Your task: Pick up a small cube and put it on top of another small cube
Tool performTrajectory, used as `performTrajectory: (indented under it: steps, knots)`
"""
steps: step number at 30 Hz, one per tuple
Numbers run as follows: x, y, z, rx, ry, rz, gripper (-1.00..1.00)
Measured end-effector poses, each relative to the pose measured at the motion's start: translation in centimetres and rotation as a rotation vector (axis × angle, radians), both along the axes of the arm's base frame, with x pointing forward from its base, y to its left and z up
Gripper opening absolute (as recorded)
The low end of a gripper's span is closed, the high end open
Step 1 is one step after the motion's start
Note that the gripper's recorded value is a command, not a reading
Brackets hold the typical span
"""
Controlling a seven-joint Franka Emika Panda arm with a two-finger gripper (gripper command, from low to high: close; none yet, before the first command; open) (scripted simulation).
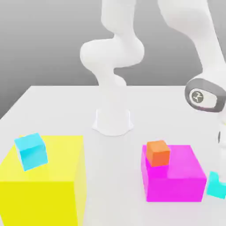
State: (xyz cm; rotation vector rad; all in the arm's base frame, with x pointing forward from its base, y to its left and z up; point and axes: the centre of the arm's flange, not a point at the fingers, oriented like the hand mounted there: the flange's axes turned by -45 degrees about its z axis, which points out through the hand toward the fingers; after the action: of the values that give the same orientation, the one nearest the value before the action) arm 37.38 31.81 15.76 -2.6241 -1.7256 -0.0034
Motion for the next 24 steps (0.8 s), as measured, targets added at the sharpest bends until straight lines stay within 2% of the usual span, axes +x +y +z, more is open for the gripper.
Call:
performTrajectory:
  steps: [1,2,8,14,17,20,24]
  knots:
    - [-0.1,0.0,-1.3,-0.001,0.001,0.002,0.00]
    - [-0.1,0.0,-2.2,-0.001,0.001,0.003,-1.00]
    - [-0.2,0.0,-2.7,-0.002,0.001,0.004,-1.00]
    - [0.3,-0.4,3.0,-0.004,0.003,0.000,-1.00]
    - [5.5,-3.4,6.8,0.014,-0.033,-0.080,-1.00]
    - [10.7,-10.2,10.6,0.004,-0.047,-0.326,-1.00]
    - [14.6,-20.2,15.0,-0.012,-0.042,-0.682,-1.00]
